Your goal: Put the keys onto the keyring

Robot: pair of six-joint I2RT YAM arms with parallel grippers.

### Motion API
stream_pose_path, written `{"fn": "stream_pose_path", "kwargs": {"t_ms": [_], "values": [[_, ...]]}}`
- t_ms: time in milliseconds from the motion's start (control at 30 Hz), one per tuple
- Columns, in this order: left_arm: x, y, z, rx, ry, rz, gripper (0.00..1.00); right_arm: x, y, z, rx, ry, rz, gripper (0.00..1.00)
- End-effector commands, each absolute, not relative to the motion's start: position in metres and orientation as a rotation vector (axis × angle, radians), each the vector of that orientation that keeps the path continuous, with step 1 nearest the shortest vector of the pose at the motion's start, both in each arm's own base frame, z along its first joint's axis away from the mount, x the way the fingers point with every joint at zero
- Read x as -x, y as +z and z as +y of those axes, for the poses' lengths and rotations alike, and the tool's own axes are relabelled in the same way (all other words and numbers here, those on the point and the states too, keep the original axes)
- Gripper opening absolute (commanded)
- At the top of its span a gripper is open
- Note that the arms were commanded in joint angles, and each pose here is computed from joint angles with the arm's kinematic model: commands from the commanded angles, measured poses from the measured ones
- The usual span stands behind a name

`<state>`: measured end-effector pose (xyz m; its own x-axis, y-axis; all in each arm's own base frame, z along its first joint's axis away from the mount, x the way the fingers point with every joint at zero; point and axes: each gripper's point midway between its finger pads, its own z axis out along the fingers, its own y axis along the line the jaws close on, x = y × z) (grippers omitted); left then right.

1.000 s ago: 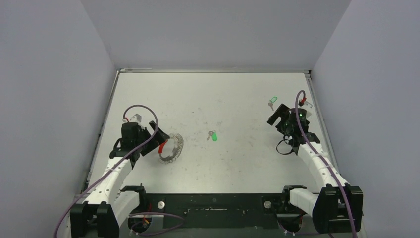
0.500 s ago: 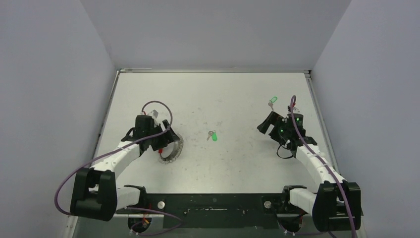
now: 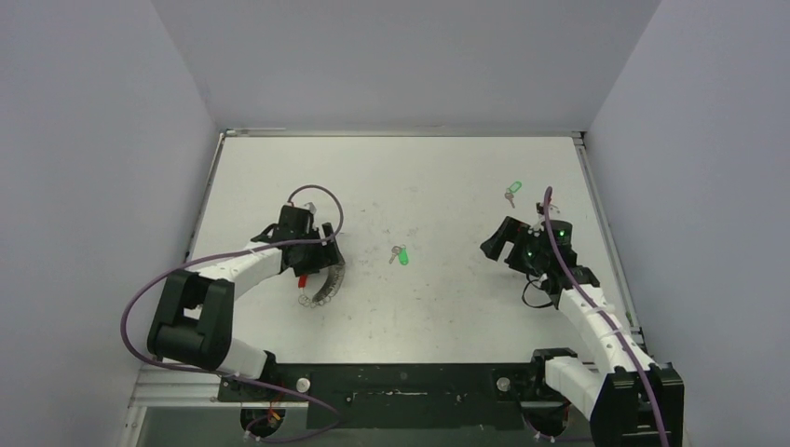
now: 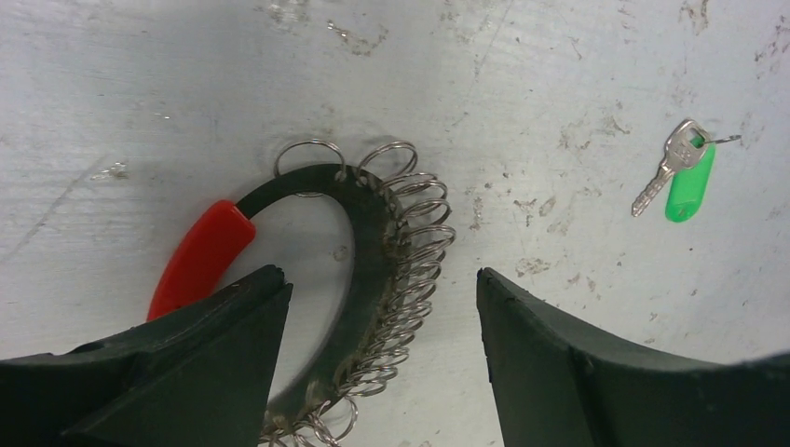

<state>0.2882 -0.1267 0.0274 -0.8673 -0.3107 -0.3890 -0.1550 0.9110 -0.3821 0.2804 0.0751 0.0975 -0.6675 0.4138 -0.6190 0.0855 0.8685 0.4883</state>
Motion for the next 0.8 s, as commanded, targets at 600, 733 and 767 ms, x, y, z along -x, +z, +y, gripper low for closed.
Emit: {"fn": "stream_pose_path", "kwargs": {"t_ms": [600,733,767], "values": [[-0.220,0.024,-0.286,0.023,-0.941,2.639,0.64,-0.281,0.111,0.114,-0.109,0.626,2.273,1.00],[-0.218,0.046,-0.308,-0.056,-1.010,2.580,0.64,-0.281,0.107,0.123,-0.065,0.632,2.297,1.00],[-0.221,0.052,-0.308,-0.045,-1.021,2.561,0.64,-0.280,0.106,0.125,-0.050,0.630,2.302,1.00]]}}
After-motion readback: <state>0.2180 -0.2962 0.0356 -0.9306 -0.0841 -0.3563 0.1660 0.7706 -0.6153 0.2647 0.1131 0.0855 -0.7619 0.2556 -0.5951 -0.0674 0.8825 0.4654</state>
